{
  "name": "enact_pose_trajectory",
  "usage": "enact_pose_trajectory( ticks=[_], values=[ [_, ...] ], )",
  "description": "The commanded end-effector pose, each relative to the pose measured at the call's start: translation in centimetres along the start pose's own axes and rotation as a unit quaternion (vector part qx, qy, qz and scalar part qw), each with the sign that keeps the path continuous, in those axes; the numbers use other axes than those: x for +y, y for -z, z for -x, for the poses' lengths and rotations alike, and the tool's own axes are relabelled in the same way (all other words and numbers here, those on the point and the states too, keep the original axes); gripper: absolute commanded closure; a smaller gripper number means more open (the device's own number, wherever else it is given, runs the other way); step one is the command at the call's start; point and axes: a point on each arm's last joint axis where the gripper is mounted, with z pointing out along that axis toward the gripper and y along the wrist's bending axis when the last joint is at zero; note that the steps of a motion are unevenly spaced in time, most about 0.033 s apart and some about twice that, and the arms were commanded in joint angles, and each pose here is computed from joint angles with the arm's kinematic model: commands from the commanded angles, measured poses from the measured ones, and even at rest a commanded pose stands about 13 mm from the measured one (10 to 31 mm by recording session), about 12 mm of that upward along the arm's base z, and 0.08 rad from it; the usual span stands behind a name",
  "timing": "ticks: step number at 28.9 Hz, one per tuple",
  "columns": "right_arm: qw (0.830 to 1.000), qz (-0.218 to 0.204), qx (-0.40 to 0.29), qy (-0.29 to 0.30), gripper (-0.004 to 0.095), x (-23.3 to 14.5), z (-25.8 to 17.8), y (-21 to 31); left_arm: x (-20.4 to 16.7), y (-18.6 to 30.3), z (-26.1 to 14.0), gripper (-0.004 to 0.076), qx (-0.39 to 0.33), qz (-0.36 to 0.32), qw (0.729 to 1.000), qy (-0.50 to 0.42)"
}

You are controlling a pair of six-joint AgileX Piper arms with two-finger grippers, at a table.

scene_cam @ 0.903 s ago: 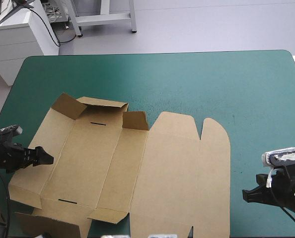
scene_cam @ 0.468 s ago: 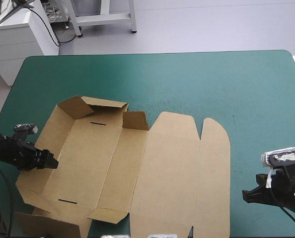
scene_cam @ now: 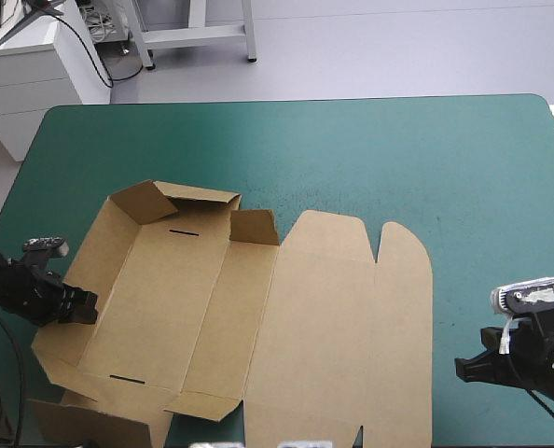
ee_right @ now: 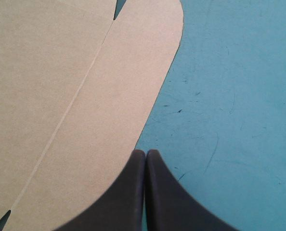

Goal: Fold the box

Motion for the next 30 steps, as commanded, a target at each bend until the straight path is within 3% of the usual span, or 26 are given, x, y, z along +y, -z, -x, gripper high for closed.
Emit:
enact_pose_trajectory(
  ticks=[1, 3, 6, 14, 21, 24, 30],
  values=[
    [1.000, -0.002, -0.027, 0.002, 0.0927, 0.0, 0.7, 0.5, -1.3, 1.1, -0.4, 0.0464, 0.010, -0.028, 1.000, 0.004],
    [1.000, -0.002, -0.027, 0.002, 0.0927, 0.0, 0.7, 0.5, -1.2, 1.1, -0.5, 0.0545, 0.015, -0.023, 1.000, 0.011],
    [1.000, -0.002, -0.027, 0.002, 0.0927, 0.0, 0.7, 0.5, -1.0, 1.1, -0.6, 0.0730, 0.024, -0.013, 1.000, 0.014],
    [1.000, -0.003, -0.027, 0.003, 0.0927, 0.0, 0.7, 0.5, -1.1, 1.1, -0.1, 0.0732, -0.002, -0.017, 1.000, 0.000],
    [0.999, -0.006, -0.038, 0.002, 0.0927, 0.0, 0.9, 0.5, -3.1, 2.5, 4.0, 0.0732, -0.075, 0.054, 0.990, -0.106],
    [0.999, -0.009, -0.045, 0.002, 0.0927, -0.1, 1.1, 0.5, -5.9, 3.9, 6.9, 0.0732, -0.117, 0.111, 0.968, -0.193],
    [0.999, -0.007, -0.042, 0.002, 0.0927, -0.1, 1.0, 0.5, -14.8, 6.4, 11.5, 0.0732, -0.225, 0.214, 0.863, -0.399]
  ],
)
